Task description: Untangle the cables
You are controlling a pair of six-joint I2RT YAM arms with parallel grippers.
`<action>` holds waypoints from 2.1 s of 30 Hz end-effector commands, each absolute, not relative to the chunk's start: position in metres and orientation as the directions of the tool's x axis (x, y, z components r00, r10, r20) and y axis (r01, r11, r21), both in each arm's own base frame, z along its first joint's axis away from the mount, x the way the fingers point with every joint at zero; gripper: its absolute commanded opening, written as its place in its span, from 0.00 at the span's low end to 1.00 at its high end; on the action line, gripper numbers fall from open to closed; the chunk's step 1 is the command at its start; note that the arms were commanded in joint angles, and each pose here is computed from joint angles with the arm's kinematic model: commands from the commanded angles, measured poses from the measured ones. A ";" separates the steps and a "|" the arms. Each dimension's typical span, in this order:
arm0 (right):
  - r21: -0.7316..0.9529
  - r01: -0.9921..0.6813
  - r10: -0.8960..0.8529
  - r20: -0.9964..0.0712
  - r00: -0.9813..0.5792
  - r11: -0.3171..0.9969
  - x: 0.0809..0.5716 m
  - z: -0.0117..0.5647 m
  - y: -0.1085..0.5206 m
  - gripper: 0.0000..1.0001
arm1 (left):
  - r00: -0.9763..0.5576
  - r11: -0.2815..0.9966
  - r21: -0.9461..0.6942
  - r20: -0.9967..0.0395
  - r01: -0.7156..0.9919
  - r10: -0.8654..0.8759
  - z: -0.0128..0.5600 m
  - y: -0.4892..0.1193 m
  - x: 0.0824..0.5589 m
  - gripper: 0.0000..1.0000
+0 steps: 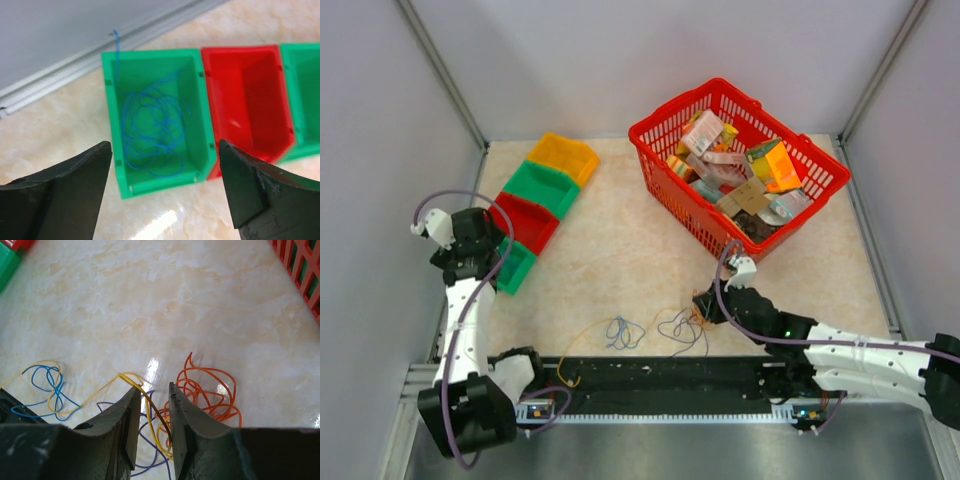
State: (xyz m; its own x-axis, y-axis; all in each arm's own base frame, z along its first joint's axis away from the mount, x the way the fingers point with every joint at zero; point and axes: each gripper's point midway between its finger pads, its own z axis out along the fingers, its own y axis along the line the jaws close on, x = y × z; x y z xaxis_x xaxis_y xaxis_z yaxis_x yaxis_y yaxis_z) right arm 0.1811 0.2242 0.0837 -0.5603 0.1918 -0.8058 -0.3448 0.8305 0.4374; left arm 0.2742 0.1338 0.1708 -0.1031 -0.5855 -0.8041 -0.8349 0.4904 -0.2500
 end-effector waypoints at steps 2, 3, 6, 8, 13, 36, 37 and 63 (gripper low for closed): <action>0.414 -0.440 0.135 -0.832 -0.538 0.797 0.181 0.092 0.239 0.31 | -0.202 0.720 -0.483 -0.743 -0.498 -0.638 0.194 0.059 0.309 0.81; 0.410 -0.503 0.101 -0.840 -0.533 0.761 0.177 0.098 0.250 0.34 | -0.295 0.767 -0.508 -0.720 -0.392 -0.628 0.190 0.032 0.313 0.80; 0.389 -0.630 -0.018 -0.842 -0.539 0.672 0.162 0.101 0.275 0.40 | -0.579 0.829 -0.553 -0.651 -0.081 -0.491 0.177 -0.046 0.306 0.68; 0.380 -0.675 -0.059 -0.846 -0.530 0.633 0.156 0.103 0.285 0.44 | -0.706 0.839 -0.543 -0.607 0.032 -0.365 0.156 -0.086 0.287 0.64; 0.333 -0.748 -0.134 -0.863 -0.487 0.573 0.144 0.114 0.307 0.56 | -0.849 0.778 -0.576 -0.516 0.251 -0.108 0.116 -0.170 0.215 0.59; 0.396 -0.639 -0.161 -0.755 -0.635 0.660 0.145 0.081 0.320 0.63 | -0.933 0.841 -0.520 -0.355 0.147 -0.056 0.046 -0.198 0.132 0.59; 0.393 -0.636 -0.164 -0.754 -0.636 0.664 0.144 0.080 0.317 0.63 | -0.933 0.848 -0.507 -0.356 0.152 -0.045 0.046 -0.196 0.132 0.59; 0.382 -0.449 -0.019 -0.744 -0.668 0.808 0.164 0.064 0.266 0.60 | -0.932 0.882 -0.454 -0.359 0.124 -0.054 0.040 -0.191 0.136 0.15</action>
